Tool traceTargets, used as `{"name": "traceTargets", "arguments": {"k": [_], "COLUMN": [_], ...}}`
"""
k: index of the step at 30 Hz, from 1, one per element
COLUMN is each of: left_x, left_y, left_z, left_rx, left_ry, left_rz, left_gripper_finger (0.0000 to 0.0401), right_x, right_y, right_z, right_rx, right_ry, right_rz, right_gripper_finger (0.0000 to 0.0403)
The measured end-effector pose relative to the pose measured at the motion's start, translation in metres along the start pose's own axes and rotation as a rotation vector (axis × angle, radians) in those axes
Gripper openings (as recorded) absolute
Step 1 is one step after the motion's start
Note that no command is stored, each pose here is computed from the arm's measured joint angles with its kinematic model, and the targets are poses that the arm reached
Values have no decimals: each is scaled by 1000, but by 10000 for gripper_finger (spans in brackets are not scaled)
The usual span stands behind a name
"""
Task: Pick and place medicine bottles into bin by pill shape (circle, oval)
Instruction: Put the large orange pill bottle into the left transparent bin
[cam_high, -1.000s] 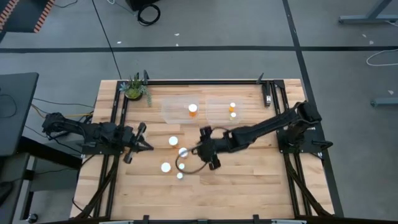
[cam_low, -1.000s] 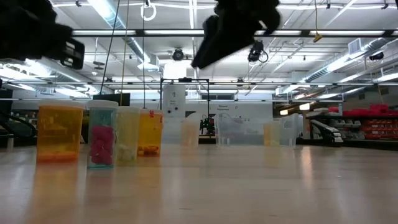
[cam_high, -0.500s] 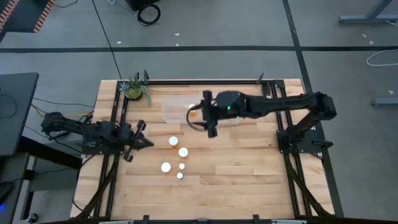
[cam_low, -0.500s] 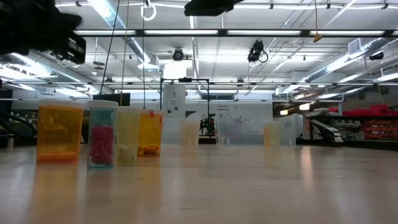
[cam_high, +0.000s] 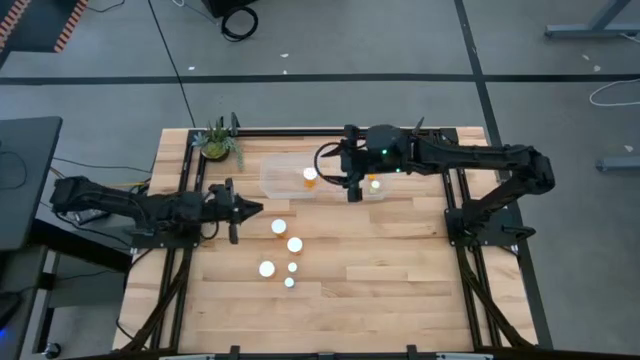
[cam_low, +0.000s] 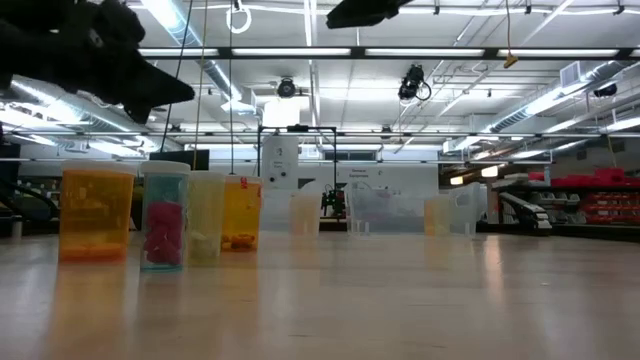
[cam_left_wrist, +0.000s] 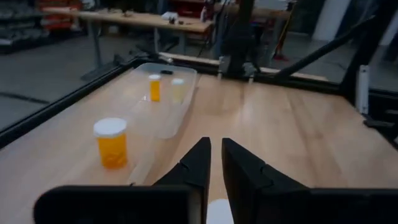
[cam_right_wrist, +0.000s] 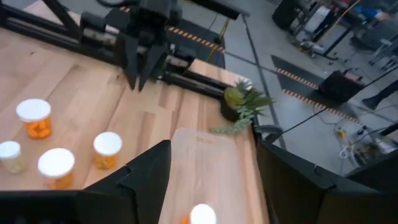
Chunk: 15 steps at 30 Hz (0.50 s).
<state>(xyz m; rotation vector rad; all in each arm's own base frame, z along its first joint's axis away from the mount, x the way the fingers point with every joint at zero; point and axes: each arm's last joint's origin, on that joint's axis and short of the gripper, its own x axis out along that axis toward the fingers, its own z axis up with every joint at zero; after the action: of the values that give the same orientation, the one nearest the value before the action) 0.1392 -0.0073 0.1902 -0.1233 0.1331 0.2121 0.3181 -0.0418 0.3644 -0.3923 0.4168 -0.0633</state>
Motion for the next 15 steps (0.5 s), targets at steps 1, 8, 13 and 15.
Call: {"name": "traceTargets", "arguments": {"k": [1,8,13,15], "left_x": [3,21,32,37], "left_y": [0,-4,-8,-10], "left_z": [1,-2,-1,1], "left_rx": [-5,-21,-55,-60], "left_ry": [16,186,282,318], "left_rz": [7,51,79,91], "left_gripper_finger": [52,83,118,132], "right_x": [-3,-13,-15,-18], "right_y": [-2,-16,-34,-44], "right_z": [1,-1,-10,-13], "right_rx": [-5,-38,-65,-73], "right_ry": [-8,-19,1,7], "right_rz": [-7,-36,-71,-104], "right_gripper_finger": [244,244,244,244]}}
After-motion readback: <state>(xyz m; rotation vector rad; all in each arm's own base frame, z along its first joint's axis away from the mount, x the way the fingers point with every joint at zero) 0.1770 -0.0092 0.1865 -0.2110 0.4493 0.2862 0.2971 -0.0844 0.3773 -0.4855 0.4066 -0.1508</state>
